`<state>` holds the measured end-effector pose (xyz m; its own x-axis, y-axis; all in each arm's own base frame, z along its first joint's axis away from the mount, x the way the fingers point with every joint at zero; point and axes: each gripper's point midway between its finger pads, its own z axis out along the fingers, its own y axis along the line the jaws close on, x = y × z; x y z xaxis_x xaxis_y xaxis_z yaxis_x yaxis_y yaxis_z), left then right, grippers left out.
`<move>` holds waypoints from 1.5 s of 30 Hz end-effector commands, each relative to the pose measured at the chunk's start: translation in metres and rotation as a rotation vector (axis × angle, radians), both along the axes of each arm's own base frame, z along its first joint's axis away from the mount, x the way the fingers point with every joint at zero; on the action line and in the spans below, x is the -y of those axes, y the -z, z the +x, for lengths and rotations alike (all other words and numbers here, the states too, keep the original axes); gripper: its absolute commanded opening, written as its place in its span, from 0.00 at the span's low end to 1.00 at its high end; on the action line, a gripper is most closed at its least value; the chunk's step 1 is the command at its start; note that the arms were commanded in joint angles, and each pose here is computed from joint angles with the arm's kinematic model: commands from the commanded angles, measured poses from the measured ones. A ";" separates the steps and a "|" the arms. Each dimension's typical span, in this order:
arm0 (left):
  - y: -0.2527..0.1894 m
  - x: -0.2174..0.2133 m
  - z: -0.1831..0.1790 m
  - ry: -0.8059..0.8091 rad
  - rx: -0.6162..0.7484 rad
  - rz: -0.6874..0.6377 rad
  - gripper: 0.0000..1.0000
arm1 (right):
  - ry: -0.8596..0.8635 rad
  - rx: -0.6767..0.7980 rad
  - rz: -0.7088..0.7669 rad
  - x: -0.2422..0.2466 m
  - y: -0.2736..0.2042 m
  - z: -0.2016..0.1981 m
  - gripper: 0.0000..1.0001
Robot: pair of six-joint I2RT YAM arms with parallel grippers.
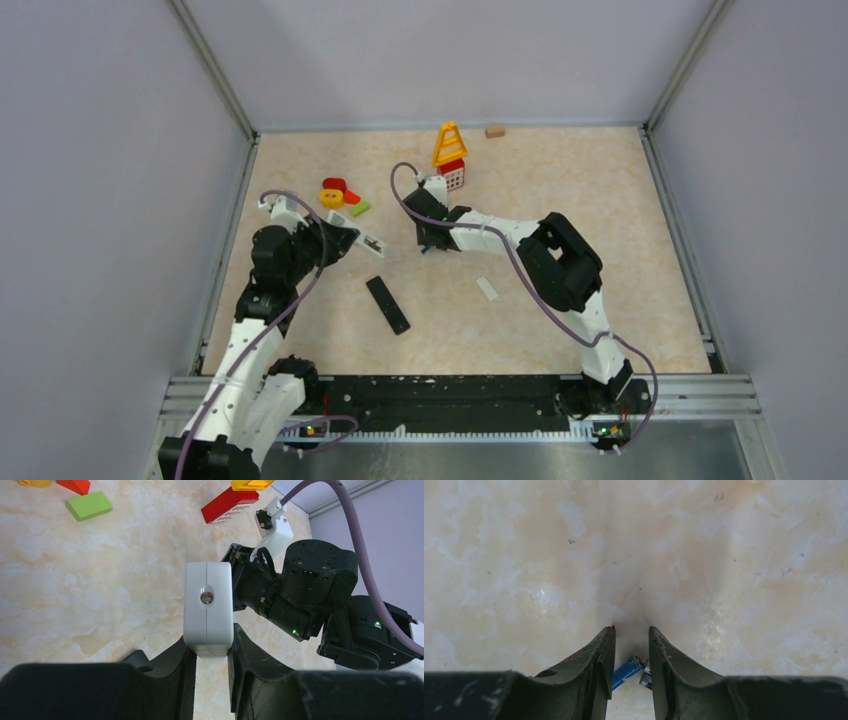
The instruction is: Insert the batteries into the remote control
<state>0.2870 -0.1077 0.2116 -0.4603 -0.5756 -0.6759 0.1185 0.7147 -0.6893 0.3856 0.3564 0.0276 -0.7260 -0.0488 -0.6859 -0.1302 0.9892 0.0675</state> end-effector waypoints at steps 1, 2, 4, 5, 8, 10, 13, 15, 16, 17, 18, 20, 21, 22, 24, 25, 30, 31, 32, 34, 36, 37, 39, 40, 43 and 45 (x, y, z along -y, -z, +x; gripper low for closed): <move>-0.015 -0.003 0.003 -0.015 0.057 -0.003 0.00 | -0.154 -0.012 -0.040 -0.017 0.021 -0.005 0.32; -0.016 -0.004 0.002 -0.017 0.060 0.000 0.00 | -0.189 -0.013 -0.037 -0.021 0.020 -0.007 0.32; -0.017 -0.006 0.003 -0.026 0.060 0.005 0.00 | -0.246 -0.008 -0.026 -0.027 0.017 -0.010 0.32; -0.016 -0.006 0.002 -0.030 0.060 0.007 0.00 | -0.268 -0.003 -0.021 -0.031 0.015 -0.012 0.31; -0.016 -0.008 0.002 -0.039 0.058 0.008 0.00 | -0.315 -0.010 -0.023 -0.039 0.012 -0.022 0.27; -0.016 -0.008 0.002 -0.041 0.058 0.006 0.00 | -0.342 -0.026 -0.023 -0.043 0.014 -0.032 0.25; -0.016 -0.008 0.002 -0.045 0.057 0.004 0.00 | -0.386 -0.069 -0.002 -0.047 0.019 -0.050 0.20; -0.016 -0.009 0.001 -0.046 0.057 0.005 0.00 | -0.386 -0.098 0.019 -0.046 0.020 -0.060 0.16; -0.015 -0.009 0.001 -0.046 0.056 0.005 0.00 | -0.383 -0.110 0.020 -0.043 0.021 -0.064 0.15; -0.016 -0.009 0.001 -0.046 0.057 0.005 0.00 | -0.372 -0.115 0.020 -0.039 0.021 -0.066 0.15; -0.016 -0.009 0.001 -0.046 0.056 0.003 0.00 | -0.358 -0.121 0.010 -0.033 0.023 -0.069 0.14; -0.015 -0.009 0.001 -0.044 0.054 0.002 0.00 | -0.320 -0.117 -0.021 -0.021 0.022 -0.069 0.14; -0.014 -0.008 0.001 -0.044 0.051 0.002 0.00 | -0.303 -0.123 -0.038 -0.016 0.022 -0.069 0.14; -0.014 -0.008 0.001 -0.043 0.050 0.001 0.00 | -0.291 -0.121 -0.055 -0.012 0.020 -0.069 0.14; -0.013 -0.008 0.001 -0.041 0.048 0.000 0.00 | -0.273 -0.123 -0.070 -0.007 0.017 -0.069 0.14; -0.013 -0.008 0.001 -0.041 0.050 -0.001 0.00 | -0.270 -0.123 -0.069 -0.008 0.014 -0.068 0.15; -0.013 -0.009 0.001 -0.047 0.054 0.001 0.00 | -0.244 -0.123 -0.022 -0.011 -0.008 -0.069 0.28; -0.014 -0.009 0.001 -0.048 0.054 0.002 0.00 | -0.224 -0.124 -0.015 -0.010 -0.011 -0.070 0.34; -0.013 -0.009 0.001 -0.048 0.053 0.002 0.00 | -0.201 -0.126 -0.010 -0.008 -0.013 -0.070 0.41; -0.013 -0.010 0.001 -0.050 0.053 0.003 0.00 | -0.154 -0.140 0.002 -0.006 -0.015 -0.071 0.48; -0.013 -0.010 0.001 -0.049 0.053 0.004 0.00 | -0.117 -0.152 0.004 -0.003 -0.012 -0.072 0.51; -0.014 -0.010 0.001 -0.049 0.055 0.005 0.00 | -0.104 -0.156 -0.001 -0.002 -0.010 -0.073 0.51; -0.014 -0.010 0.001 -0.048 0.055 0.008 0.00 | -0.091 -0.160 0.002 -0.001 -0.008 -0.073 0.52; -0.014 -0.010 0.001 -0.048 0.055 0.010 0.00 | -0.090 -0.154 0.010 -0.001 -0.009 -0.073 0.51; -0.013 -0.010 0.000 -0.048 0.053 0.012 0.00 | -0.072 -0.119 0.015 0.003 -0.017 -0.070 0.49; -0.013 -0.010 0.000 -0.048 0.053 0.013 0.00 | -0.058 -0.101 -0.007 0.009 -0.021 -0.067 0.47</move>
<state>0.2857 -0.1014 0.2118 -0.4429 -0.5859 -0.6787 0.0933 0.7227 -0.6848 0.3215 0.3605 0.0281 -0.8042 -0.1174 -0.5826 -0.2205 0.9693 0.1091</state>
